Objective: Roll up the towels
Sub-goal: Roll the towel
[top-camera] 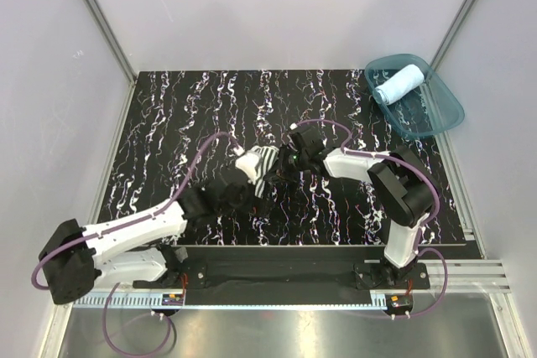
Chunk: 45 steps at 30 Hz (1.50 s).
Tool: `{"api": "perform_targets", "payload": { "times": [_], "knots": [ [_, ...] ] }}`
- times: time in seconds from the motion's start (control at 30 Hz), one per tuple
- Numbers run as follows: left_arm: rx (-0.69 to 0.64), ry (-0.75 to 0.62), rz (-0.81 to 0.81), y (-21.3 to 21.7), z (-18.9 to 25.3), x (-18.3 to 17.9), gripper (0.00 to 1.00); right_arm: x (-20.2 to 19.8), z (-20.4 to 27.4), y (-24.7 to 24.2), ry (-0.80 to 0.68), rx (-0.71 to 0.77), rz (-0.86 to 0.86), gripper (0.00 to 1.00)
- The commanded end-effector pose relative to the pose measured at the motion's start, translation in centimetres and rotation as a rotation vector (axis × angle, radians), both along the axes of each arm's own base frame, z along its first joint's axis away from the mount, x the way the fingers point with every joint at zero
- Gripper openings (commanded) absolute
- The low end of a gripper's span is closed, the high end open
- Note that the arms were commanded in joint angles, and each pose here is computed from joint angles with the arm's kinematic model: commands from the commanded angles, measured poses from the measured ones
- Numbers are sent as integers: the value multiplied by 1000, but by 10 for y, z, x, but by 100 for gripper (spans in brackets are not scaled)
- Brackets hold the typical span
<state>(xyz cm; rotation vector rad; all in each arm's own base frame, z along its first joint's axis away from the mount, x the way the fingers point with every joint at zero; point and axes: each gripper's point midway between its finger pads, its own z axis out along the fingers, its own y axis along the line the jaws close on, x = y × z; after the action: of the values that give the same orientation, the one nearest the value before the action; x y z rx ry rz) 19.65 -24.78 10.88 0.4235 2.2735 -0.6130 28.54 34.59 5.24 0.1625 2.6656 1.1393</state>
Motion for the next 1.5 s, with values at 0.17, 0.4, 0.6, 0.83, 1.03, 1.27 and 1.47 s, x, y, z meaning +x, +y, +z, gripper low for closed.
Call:
{"api": "perform_targets", "payload": {
  "times": [0.17, 0.4, 0.6, 0.83, 1.03, 1.27, 1.47],
  "knots": [
    [196, -206, 2, -22, 8, 6, 99, -16, -23, -15, 125, -126, -10, 2],
    [322, -226, 48, -18, -13, 19, 99, -21, -18, -15, 137, -116, 10, 2],
    [379, -217, 60, -15, -38, 24, 99, -27, -15, -13, 152, -104, 33, 2],
    [395, -204, 68, -13, -51, 31, 99, -42, -13, -18, 186, -128, 125, 3],
    [448, -243, 67, -7, -45, 45, 99, -56, -17, -27, 217, -158, 164, 4],
    [481, -214, 54, 3, -58, 63, 99, -68, -22, -33, 251, -168, 204, 4],
    [473, -81, -2, 3, -87, 76, 88, -68, -16, -33, 255, -158, 240, 4]
  ]
}}
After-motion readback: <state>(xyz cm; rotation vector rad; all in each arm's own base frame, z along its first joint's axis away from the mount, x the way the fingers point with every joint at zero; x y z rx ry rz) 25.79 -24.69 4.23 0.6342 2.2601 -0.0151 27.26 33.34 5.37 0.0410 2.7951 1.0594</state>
